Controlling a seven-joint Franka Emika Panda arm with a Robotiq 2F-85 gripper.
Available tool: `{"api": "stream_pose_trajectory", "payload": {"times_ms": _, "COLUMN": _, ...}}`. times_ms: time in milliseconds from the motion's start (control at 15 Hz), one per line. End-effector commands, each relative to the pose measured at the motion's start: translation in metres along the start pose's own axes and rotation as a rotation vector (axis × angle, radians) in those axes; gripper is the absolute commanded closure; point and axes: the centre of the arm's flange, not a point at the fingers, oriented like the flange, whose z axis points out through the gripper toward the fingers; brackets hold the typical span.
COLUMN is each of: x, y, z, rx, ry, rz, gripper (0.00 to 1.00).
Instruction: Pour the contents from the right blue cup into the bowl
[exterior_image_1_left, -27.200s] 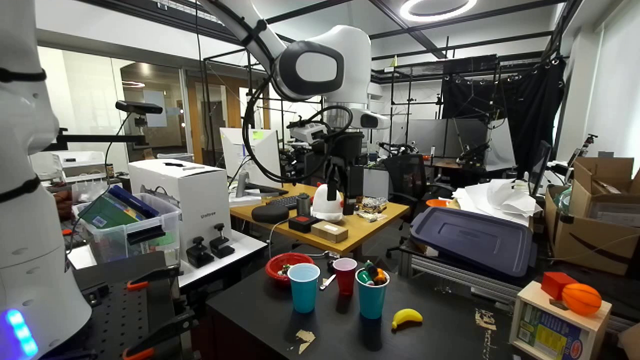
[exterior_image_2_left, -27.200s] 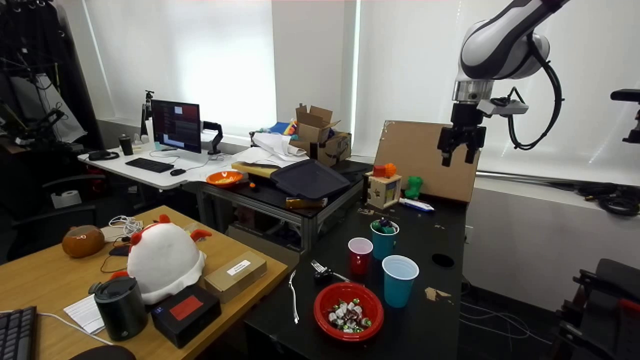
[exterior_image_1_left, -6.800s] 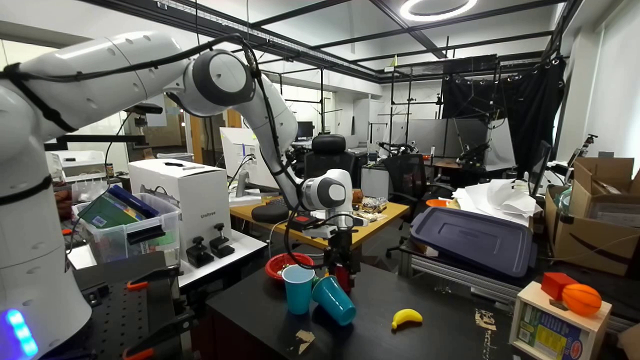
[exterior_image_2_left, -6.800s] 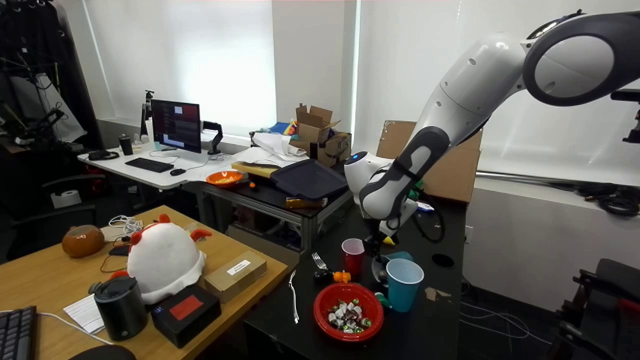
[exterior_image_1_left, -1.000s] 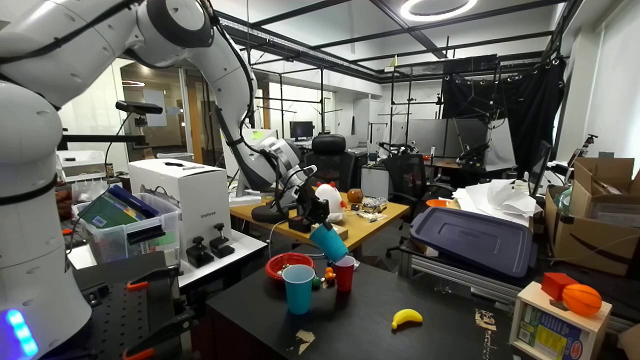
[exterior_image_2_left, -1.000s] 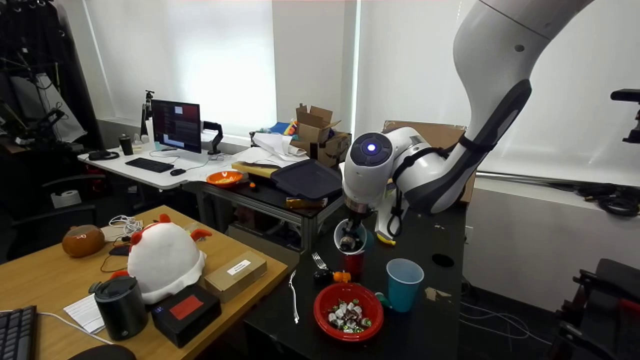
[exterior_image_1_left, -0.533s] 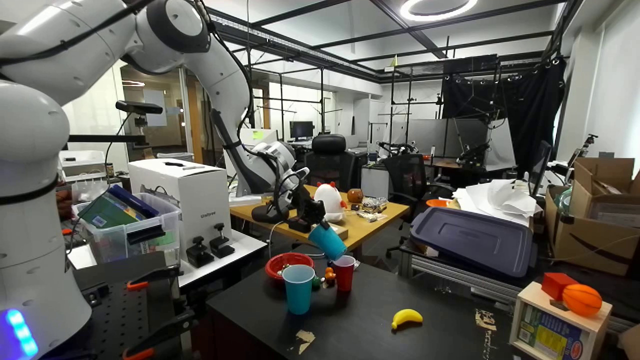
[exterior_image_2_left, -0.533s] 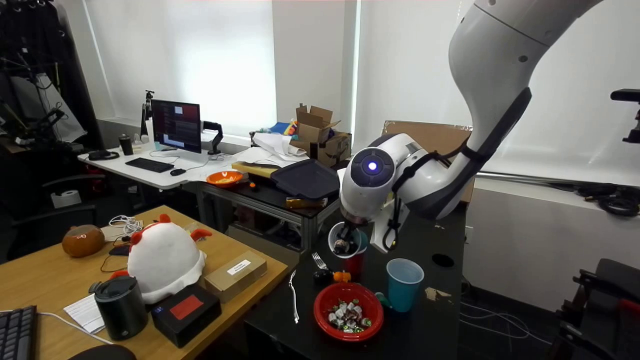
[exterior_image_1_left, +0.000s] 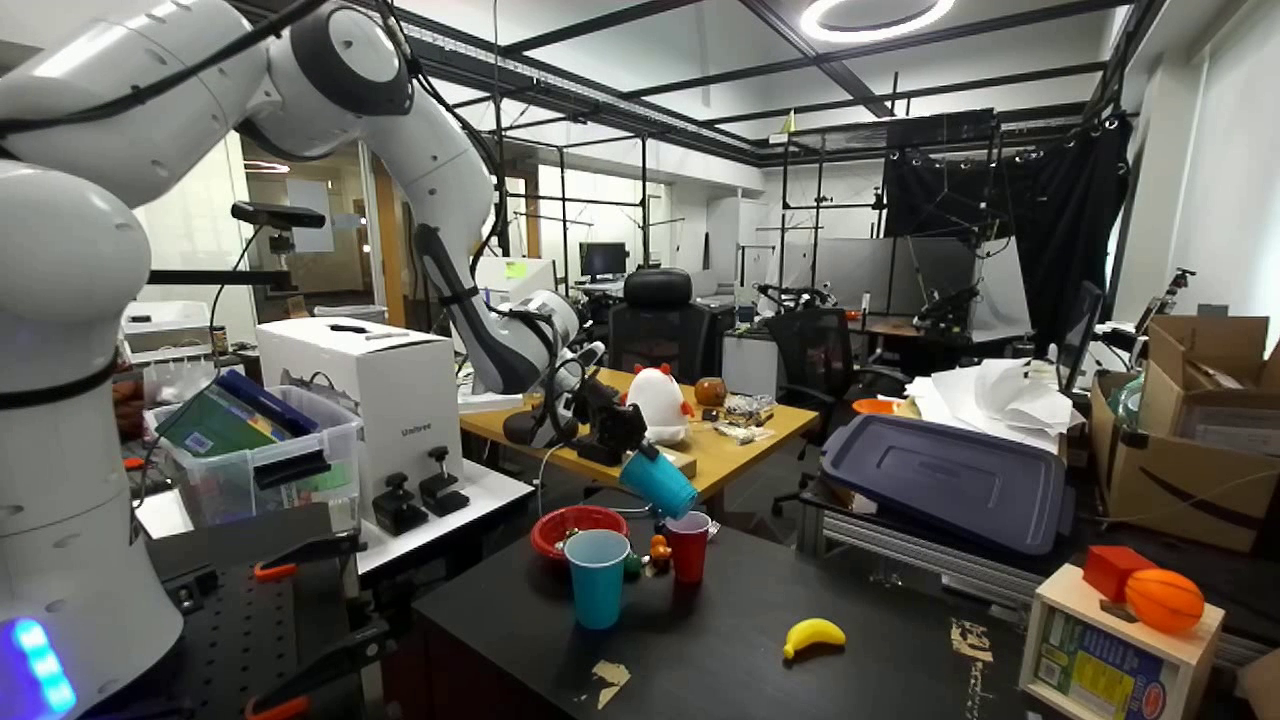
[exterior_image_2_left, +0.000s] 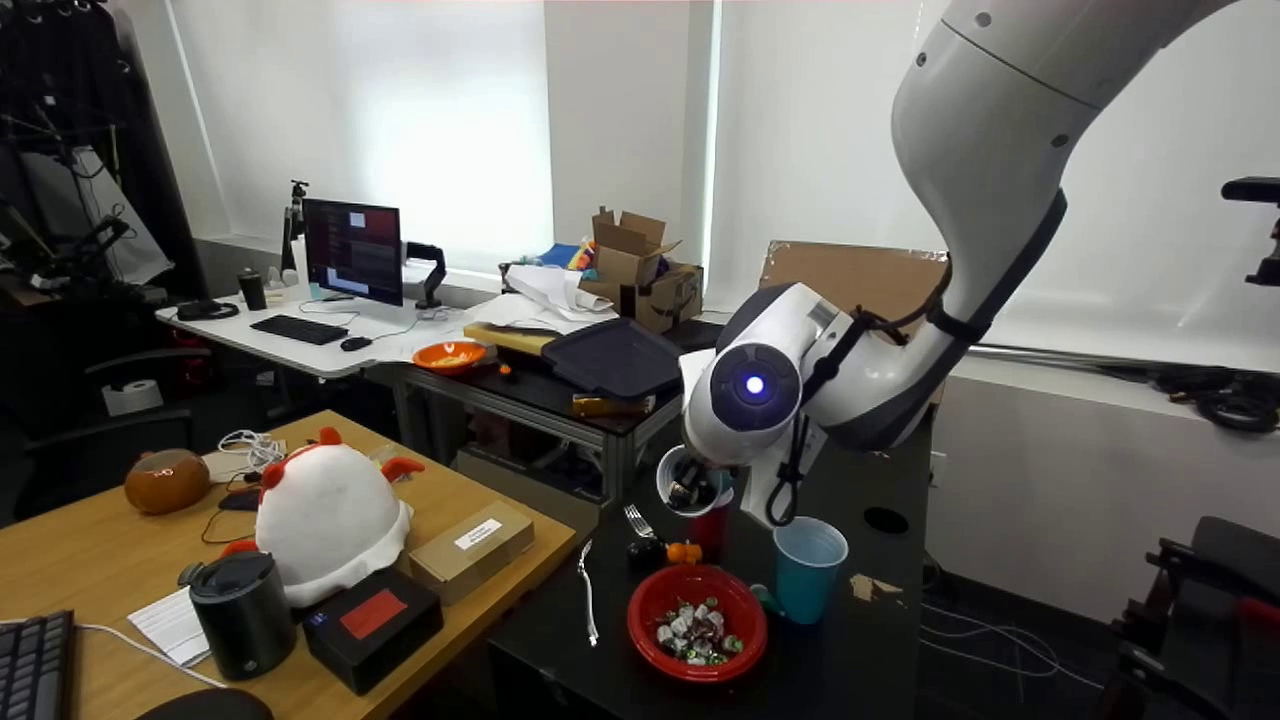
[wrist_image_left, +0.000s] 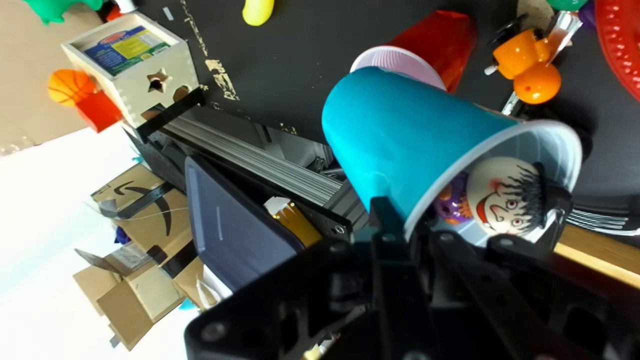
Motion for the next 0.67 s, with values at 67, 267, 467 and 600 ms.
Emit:
{"api": "stream_pose_trajectory", "payload": {"times_ms": 67, "x": -0.021, "y": -0.011, "z": -0.004, "rx": -0.101, "ry": 0.045, "rz": -0.008, "gripper": 0.99}}
{"api": "stream_pose_trajectory", "payload": {"times_ms": 267, "x": -0.032, "y": -0.02, "z": -0.01, "rx": -0.13, "ry": 0.048, "rz": -0.029, "gripper": 0.99}}
{"api": "stream_pose_trajectory", "payload": {"times_ms": 467, "x": -0.039, "y": -0.028, "z": -0.013, "rx": -0.143, "ry": 0.036, "rz": -0.038, "gripper": 0.99}}
{"api": "stream_pose_trajectory", "payload": {"times_ms": 600, "x": -0.044, "y": -0.032, "z": -0.017, "rx": -0.148, "ry": 0.032, "rz": -0.041, "gripper": 0.99}}
